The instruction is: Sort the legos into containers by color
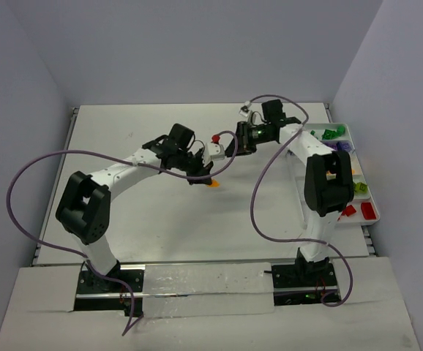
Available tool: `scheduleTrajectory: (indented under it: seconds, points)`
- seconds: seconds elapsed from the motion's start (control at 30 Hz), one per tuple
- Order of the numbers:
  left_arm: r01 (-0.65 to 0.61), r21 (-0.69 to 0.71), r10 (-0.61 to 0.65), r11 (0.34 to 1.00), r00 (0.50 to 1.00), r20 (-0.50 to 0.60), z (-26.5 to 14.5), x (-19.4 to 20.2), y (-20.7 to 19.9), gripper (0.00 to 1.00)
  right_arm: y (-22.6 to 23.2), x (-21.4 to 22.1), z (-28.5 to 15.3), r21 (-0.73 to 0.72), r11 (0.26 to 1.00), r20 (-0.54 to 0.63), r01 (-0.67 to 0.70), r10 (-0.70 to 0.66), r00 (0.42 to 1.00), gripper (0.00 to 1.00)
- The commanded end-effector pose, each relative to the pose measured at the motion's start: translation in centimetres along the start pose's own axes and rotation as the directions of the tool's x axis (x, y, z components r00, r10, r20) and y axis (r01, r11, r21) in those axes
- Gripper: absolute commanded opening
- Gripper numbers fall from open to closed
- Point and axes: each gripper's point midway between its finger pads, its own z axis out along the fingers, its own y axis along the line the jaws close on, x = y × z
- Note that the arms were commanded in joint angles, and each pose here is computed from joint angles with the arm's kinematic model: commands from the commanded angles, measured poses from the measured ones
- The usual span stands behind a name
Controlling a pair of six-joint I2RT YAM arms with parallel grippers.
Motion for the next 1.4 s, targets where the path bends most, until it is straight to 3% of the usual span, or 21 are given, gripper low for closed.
scheduleTrajectory:
  seconds: [0.0,0.1,0.17,0.4,0.6,1.0,1.07,1.23,1.37]
  points:
    - [0.071,-0.039,-0.07,0.997,0.997,0.014,-0.7,-0.8,0.2,0.0,-2.4,-4.3,-6.9,0.165,0.984,0.148,0.072,-0.096,0.984,0.0]
    - [0.126,-0.121,-0.126,0.985,0.992,0.014,-0.7,-0.7,1.7,0.0,-4.7,-5.9,-11.1,0.27,0.961,0.209,0.063,-0.123,0.97,0.0]
    - [0.194,-0.145,-0.192,0.97,0.981,0.027,-0.6,-1.3,2.8,0.0,-8.4,-7.8,-16.4,0.412,0.911,0.289,0.015,-0.146,0.946,0.0]
    - [0.331,-0.067,-0.322,0.941,0.939,0.118,-1.5,-3.6,5.3,0.0,-17.3,-10.4,-23.7,0.668,0.735,0.322,-0.117,-0.144,0.936,0.0]
    - [0.401,-0.029,-0.393,0.916,0.907,0.15,-1.9,-3.7,7.1,0.0,-21.3,-11.7,-25.1,0.729,0.658,0.36,-0.189,-0.134,0.923,0.0]
    - [0.418,-0.038,-0.408,0.908,0.9,0.154,-1.9,-3.0,7.8,0.0,-25.3,-13.3,-24.5,0.74,0.631,0.385,-0.231,-0.116,0.916,0.0]
    - [0.418,-0.039,-0.408,0.907,0.9,0.154,-2.0,-3.0,7.8,0.0,-25.8,-13.5,-24.3,0.741,0.63,0.384,-0.232,-0.113,0.916,0.13]
    - [0.421,-0.049,-0.41,0.906,0.899,0.153,-2.0,-2.9,8.2,0.0,-27.1,-13.7,-24.3,0.753,0.611,0.378,-0.245,-0.097,0.921,0.32]
    - [0.423,-0.053,-0.411,0.904,0.898,0.156,-2.1,-3.0,8.3,0.0,-27.5,-13.7,-24.6,0.764,0.593,0.375,-0.253,-0.09,0.922,0.54]
